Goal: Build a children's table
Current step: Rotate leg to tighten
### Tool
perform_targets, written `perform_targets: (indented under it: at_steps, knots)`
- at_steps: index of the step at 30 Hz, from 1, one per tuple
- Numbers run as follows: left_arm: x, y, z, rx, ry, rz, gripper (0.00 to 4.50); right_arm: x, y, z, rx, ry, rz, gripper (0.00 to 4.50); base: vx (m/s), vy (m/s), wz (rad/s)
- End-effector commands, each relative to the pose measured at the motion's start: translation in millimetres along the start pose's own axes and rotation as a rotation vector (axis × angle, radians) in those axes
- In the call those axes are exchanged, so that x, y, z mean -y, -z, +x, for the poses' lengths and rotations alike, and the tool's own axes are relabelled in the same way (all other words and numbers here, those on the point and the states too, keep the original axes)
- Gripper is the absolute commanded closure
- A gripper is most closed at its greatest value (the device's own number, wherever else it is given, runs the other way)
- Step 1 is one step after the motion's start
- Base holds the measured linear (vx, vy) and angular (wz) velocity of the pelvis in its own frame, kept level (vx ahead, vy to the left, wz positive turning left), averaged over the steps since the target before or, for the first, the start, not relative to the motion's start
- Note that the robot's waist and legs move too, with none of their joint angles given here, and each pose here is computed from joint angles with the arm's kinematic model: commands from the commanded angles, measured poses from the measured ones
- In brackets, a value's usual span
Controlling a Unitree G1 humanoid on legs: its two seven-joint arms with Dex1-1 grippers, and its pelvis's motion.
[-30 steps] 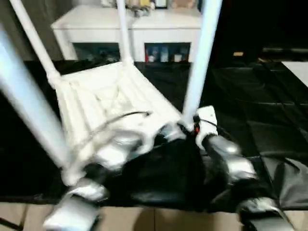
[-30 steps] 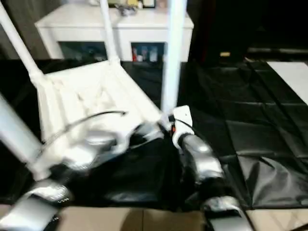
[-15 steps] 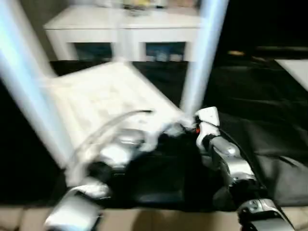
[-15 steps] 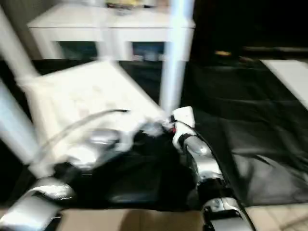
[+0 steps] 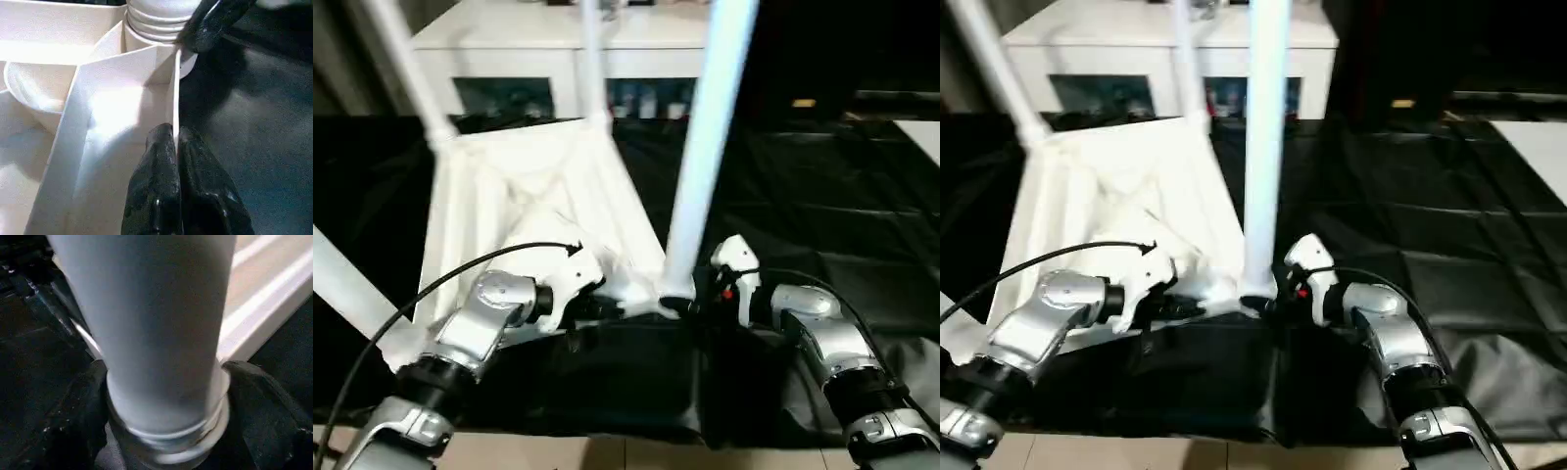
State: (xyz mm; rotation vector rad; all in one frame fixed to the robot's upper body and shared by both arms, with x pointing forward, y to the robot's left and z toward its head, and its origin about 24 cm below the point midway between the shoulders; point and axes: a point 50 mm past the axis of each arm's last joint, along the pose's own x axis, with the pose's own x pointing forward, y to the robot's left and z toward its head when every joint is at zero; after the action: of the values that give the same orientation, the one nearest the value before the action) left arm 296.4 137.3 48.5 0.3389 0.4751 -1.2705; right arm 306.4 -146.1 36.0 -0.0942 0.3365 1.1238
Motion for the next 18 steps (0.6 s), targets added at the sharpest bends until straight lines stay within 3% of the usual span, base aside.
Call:
perform_targets:
  at_steps: [1,3,5,13,15,16,18]
  knots:
    - [11.9,1.0,7,0.011,0.098,-0.007,4.50,-3.7,-3.6,1.2,0.011,-0.046,-0.020,0.83,0.000,0.000,0.00]
    - [11.8,1.4,7,0.008,0.097,-0.006,4.50,-4.4,-2.5,2.0,0.005,-0.056,-0.016,0.83,0.000,0.000,0.00]
    - [12.3,1.9,5,0.004,0.101,-0.005,4.50,-5.7,-1.5,2.5,0.001,-0.076,-0.009,1.17,0.000,0.000,0.00]
    - [12.2,2.7,3,-0.008,0.095,-0.014,4.50,-6.6,0.9,3.3,0.007,-0.075,0.010,1.42,0.000,0.000,0.00]
    - [8.2,3.9,6,-0.015,0.043,-0.021,4.50,-1.4,1.2,6.8,0.011,0.010,0.019,1.42,0.000,0.000,0.00]
    - [-0.3,5.3,11,-0.027,-0.068,-0.034,4.50,7.3,3.1,13.2,0.010,0.165,0.047,1.44,0.000,0.000,0.00]
    - [-3.8,5.5,14,-0.032,-0.114,-0.041,4.50,10.2,4.2,15.6,0.006,0.222,0.061,1.49,0.000,0.000,0.00]
